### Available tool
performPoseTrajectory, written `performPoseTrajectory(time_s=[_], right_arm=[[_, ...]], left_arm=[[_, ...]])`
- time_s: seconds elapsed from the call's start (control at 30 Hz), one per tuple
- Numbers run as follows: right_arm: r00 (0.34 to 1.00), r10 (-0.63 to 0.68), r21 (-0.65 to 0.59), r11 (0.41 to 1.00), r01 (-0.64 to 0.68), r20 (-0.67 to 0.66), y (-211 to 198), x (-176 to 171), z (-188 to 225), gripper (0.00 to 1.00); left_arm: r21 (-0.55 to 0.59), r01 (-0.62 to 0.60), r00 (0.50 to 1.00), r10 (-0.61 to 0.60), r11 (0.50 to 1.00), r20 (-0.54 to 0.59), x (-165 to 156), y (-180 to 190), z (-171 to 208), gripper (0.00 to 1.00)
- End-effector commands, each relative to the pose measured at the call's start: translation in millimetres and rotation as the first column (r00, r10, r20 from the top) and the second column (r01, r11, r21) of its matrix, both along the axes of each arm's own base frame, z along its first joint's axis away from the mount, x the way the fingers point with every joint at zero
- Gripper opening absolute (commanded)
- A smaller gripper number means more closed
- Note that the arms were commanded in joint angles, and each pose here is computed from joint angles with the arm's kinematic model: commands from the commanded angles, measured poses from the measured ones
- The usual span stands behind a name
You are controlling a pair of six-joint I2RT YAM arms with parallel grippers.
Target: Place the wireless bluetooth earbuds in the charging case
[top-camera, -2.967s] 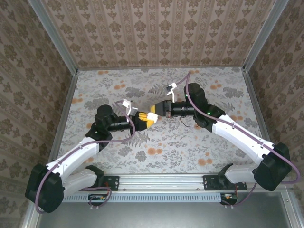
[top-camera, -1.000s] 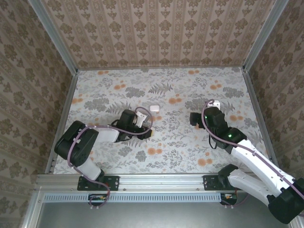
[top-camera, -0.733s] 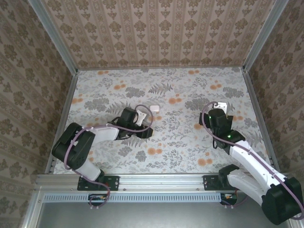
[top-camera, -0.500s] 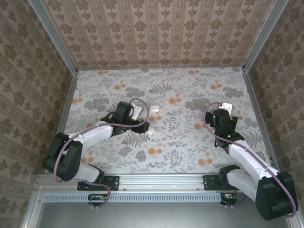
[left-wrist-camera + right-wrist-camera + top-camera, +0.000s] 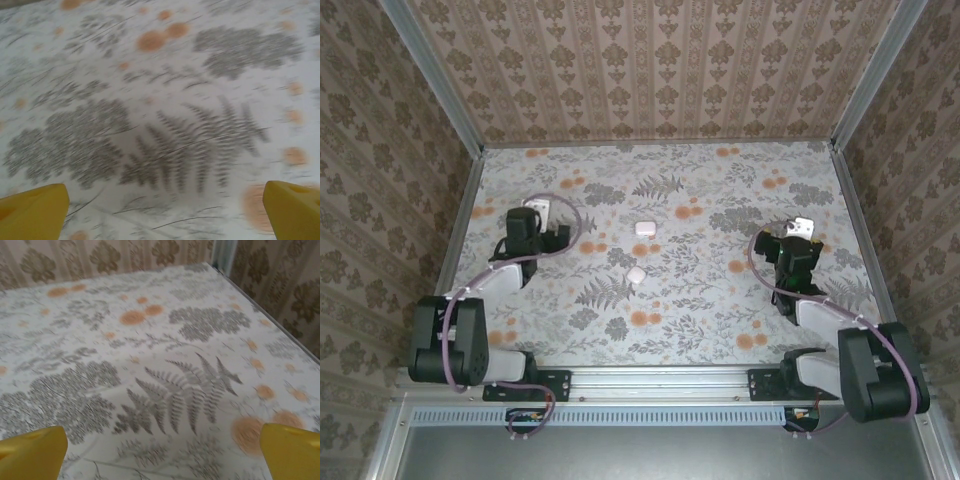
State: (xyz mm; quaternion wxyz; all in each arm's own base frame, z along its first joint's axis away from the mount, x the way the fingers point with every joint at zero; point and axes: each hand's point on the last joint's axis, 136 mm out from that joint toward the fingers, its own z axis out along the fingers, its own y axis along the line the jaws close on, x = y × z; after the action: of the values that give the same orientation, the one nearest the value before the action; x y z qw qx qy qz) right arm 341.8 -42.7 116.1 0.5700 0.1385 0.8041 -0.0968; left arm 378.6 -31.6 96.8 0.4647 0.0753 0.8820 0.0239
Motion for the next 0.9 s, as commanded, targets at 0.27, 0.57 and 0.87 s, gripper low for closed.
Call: performPoseTrajectory(time_s=[0.27, 0.57, 0.87], right_arm=[[0.995, 0.094, 0.000, 0.996, -0.094, 0.045, 10, 45, -14, 1.00], [0.992, 0.127, -0.024, 0.992, -0.127, 0.012, 19, 52, -16, 1.00], [0.991, 0.135, -0.027, 0.991, -0.135, 0.005, 20, 54, -16, 1.00]], left_arm=[[-0.090, -0.038, 0.939, 0.066, 0.995, 0.336, 4, 34, 4, 1.00], [-0.049, -0.019, 0.972, 0.030, 0.999, 0.234, 21, 25, -3, 1.00], [-0.050, -0.020, 0.972, 0.031, 0.999, 0.231, 21, 25, -4, 1.00]])
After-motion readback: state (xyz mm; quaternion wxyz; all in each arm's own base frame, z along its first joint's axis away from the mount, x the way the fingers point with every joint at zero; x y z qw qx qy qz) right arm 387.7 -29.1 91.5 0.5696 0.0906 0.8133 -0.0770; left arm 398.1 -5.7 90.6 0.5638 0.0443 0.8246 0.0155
